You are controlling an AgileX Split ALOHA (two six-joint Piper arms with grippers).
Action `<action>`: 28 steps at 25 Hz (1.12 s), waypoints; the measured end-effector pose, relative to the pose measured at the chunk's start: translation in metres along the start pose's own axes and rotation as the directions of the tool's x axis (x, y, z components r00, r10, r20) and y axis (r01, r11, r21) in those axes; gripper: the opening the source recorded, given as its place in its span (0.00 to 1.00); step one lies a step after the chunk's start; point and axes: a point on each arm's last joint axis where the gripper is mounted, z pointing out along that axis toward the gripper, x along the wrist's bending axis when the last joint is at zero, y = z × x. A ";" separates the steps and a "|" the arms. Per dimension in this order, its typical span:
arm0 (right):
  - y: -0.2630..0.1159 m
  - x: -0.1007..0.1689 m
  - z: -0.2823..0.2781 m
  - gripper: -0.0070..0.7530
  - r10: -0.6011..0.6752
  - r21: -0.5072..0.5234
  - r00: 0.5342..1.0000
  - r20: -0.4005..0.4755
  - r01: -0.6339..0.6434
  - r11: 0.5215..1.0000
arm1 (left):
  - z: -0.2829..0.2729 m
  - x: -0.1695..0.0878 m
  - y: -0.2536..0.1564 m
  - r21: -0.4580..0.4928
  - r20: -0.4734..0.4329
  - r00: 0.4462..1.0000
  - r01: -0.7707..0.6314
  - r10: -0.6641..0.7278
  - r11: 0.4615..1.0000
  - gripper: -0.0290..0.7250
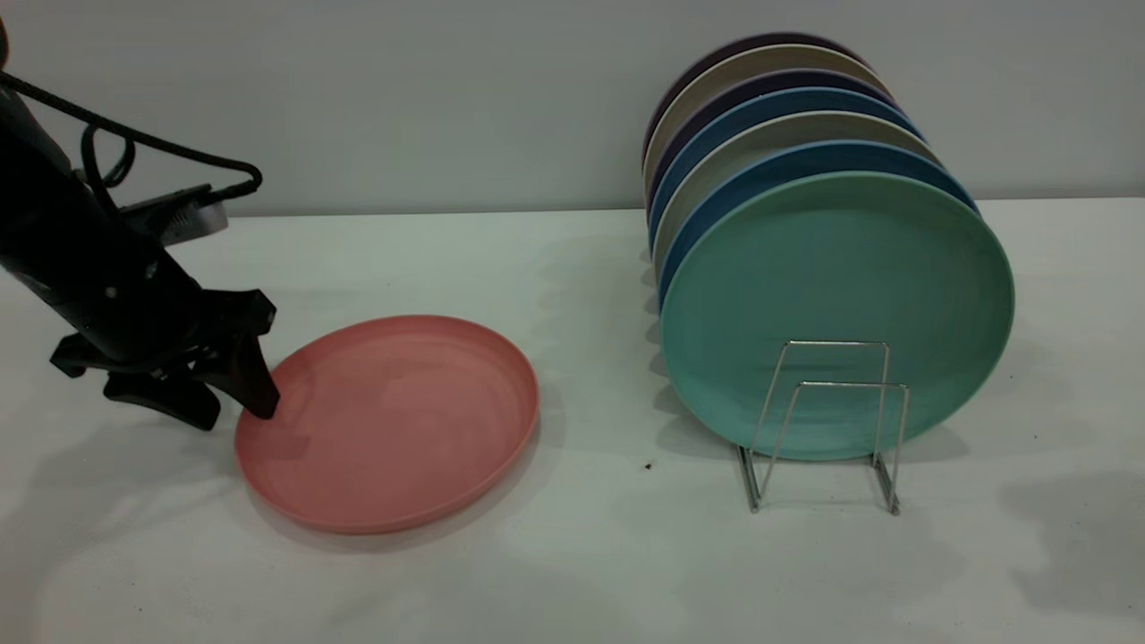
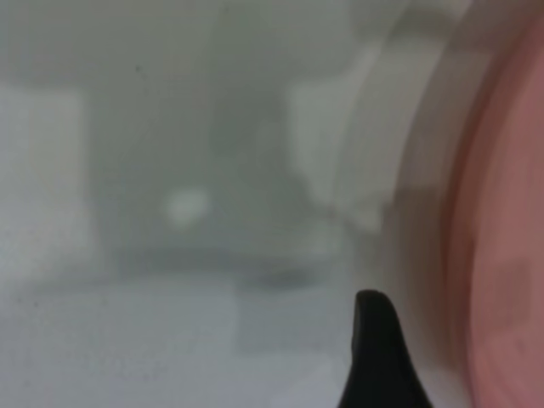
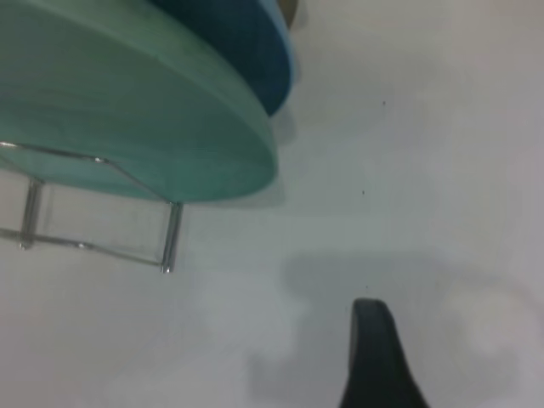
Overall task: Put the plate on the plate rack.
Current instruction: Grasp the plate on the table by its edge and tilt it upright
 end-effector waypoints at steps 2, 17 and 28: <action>0.001 0.000 0.000 0.66 -0.001 -0.008 1.000 0.001 0.001 1.000 | 0.002 0.001 -0.001 0.002 0.000 1.000 0.004 -0.004 1.000 0.70; 0.002 0.000 0.000 0.62 0.003 -0.015 1.000 0.002 -0.003 1.000 | 0.004 -0.009 0.003 -0.036 0.011 1.000 -0.019 0.019 0.999 0.51; 0.002 0.000 0.000 0.62 0.003 -0.015 1.000 0.002 -0.003 1.000 | 0.022 -0.005 -0.008 0.018 0.013 1.000 -0.010 0.010 1.000 0.49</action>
